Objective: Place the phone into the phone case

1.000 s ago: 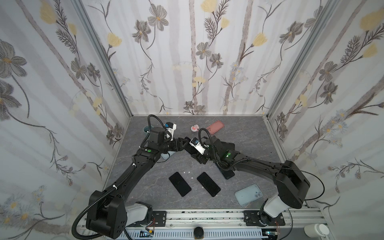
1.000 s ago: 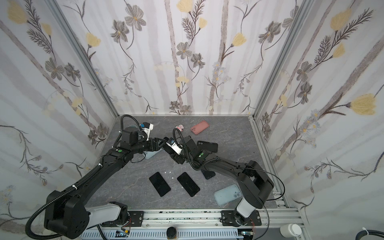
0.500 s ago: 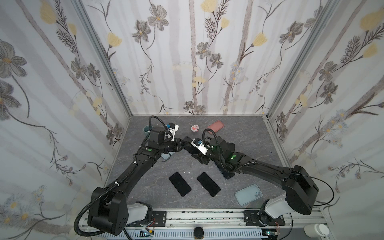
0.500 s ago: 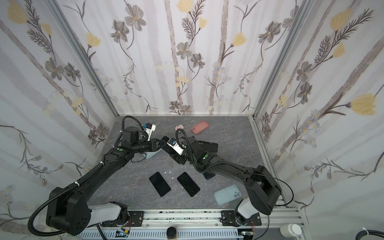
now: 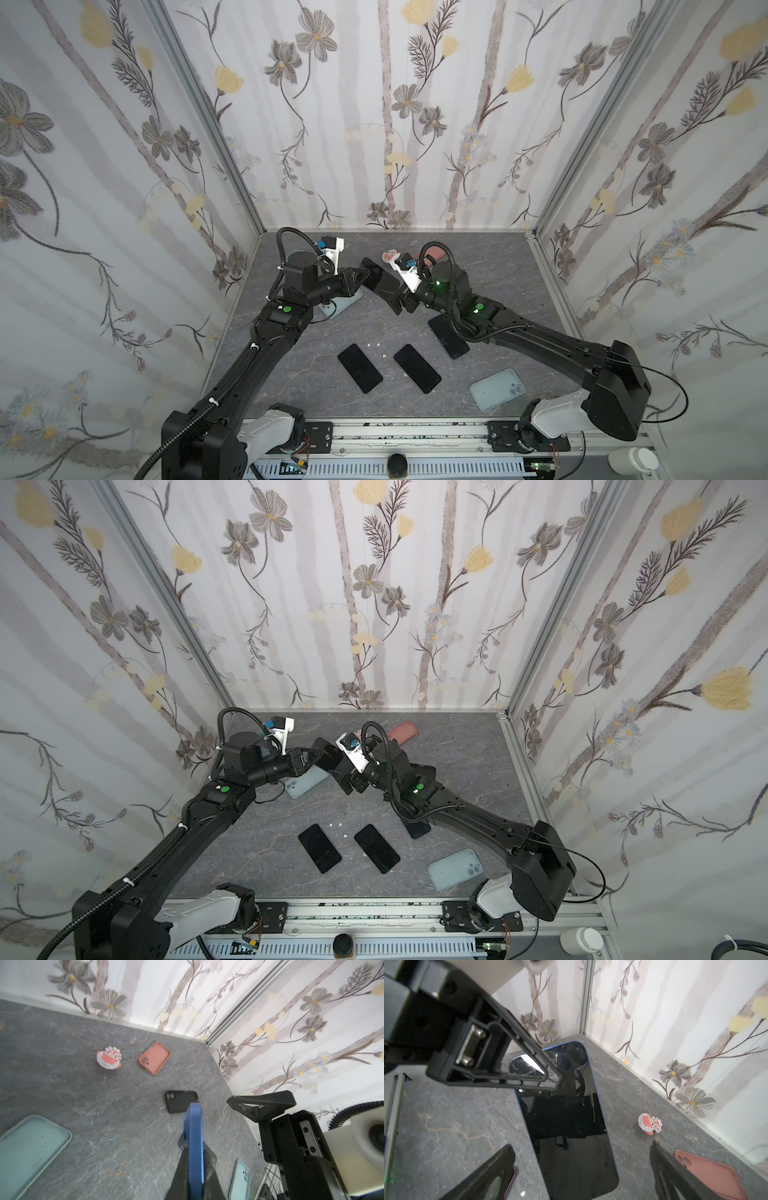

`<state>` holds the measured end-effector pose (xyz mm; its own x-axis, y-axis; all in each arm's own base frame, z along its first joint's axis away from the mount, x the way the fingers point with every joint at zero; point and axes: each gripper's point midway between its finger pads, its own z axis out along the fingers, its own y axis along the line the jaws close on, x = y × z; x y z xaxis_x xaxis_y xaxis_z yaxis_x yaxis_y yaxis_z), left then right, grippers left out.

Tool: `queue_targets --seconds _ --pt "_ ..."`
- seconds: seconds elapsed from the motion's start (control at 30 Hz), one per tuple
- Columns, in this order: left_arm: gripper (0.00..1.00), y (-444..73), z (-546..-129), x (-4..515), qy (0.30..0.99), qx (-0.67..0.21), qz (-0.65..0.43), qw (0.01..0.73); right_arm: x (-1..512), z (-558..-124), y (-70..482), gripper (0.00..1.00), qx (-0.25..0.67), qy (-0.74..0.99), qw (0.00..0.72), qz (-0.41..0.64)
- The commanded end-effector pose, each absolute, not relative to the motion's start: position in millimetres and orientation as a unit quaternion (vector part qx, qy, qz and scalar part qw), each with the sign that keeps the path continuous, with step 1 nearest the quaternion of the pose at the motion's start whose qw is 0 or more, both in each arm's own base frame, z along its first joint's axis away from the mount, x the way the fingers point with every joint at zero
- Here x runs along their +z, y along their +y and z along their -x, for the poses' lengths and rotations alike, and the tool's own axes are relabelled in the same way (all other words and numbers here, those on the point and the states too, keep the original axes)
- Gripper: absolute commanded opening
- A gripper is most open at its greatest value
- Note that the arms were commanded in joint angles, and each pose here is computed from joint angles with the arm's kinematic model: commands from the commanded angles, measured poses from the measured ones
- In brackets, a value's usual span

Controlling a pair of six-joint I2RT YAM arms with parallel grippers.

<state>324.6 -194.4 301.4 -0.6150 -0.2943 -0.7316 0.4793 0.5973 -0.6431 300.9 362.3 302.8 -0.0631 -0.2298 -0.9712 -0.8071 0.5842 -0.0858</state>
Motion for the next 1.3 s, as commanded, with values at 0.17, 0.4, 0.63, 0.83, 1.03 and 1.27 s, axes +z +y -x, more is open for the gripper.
queue_targets --seconds 0.17,0.4,0.63,0.83,1.03,1.27 --pt "0.00 -188.2 -327.3 390.0 0.678 -0.487 -0.058 0.548 408.5 -295.0 317.2 1.00 0.331 0.646 0.649 0.230" --pt "0.00 -182.7 -301.8 441.9 0.597 -0.522 -0.079 0.604 462.7 -289.3 258.0 1.00 0.411 0.606 0.673 0.106" --pt "0.00 -180.3 -273.8 475.8 0.511 -0.594 -0.089 0.615 481.2 -274.9 244.7 0.86 0.474 0.569 0.662 0.115" --pt "0.00 -180.3 -257.5 492.6 0.475 -0.616 -0.109 0.619 488.7 -253.8 257.8 0.78 0.519 0.524 0.652 0.174" --pt "0.00 -179.3 -238.4 508.6 0.435 -0.627 -0.139 0.631 501.1 -237.8 265.3 0.86 0.553 0.483 0.646 0.208" --pt "0.00 -174.3 -222.3 523.9 0.388 -0.650 -0.149 0.636 504.2 -237.1 275.8 0.74 0.564 0.480 0.631 0.230"
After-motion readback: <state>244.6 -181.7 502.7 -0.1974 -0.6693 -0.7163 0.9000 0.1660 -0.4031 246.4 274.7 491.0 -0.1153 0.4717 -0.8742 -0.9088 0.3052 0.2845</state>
